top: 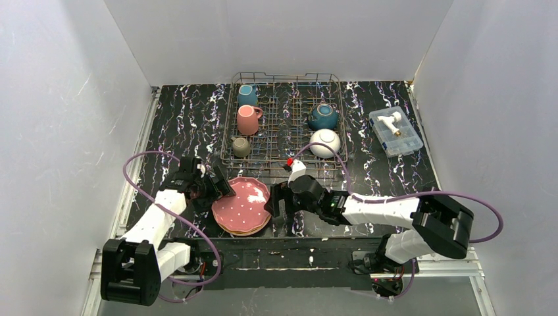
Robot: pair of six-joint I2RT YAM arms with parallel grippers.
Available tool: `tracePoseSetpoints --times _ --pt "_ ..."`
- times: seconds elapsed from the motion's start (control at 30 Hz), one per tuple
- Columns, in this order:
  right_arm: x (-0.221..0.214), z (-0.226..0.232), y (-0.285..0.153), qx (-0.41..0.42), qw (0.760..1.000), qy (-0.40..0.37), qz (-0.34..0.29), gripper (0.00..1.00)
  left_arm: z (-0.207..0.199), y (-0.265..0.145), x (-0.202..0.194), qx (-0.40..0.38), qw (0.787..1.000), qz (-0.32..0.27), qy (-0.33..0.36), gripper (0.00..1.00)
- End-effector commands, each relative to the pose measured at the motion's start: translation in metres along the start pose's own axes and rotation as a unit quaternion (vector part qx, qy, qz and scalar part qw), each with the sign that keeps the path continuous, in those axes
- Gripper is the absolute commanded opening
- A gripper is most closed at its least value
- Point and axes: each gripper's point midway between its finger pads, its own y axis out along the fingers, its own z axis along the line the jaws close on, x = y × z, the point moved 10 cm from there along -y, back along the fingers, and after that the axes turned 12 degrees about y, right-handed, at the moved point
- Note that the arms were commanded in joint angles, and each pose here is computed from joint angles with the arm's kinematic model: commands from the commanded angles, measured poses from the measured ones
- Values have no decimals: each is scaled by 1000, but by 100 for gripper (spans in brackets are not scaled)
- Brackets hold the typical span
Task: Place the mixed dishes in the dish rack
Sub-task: Move the plate to the corner of the board.
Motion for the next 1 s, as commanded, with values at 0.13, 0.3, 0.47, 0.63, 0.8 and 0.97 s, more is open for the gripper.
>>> tracePoseSetpoints --times 0.13,0.3,0.47,0.63,0.8,0.97 --pt "2 2 16 0 998 57 -32 98 -1 7 -6 -30 999 14 -13 98" --pt "0 -1 24 -2 995 90 -34 98 -6 7 -7 -67 997 19 -18 93" --pt "-6 -5 32 3 993 120 -24 95 -8 7 -11 -81 996 26 -13 86" --pt "-12 -11 36 -2 990 137 -18 89 -13 7 -13 -89 996 30 -1 81" --pt "-17 -18 36 0 988 155 -17 80 -18 8 -17 -91 995 38 19 81" --pt "-21 -23 33 3 987 162 -13 64 -28 11 -24 -94 993 53 49 80"
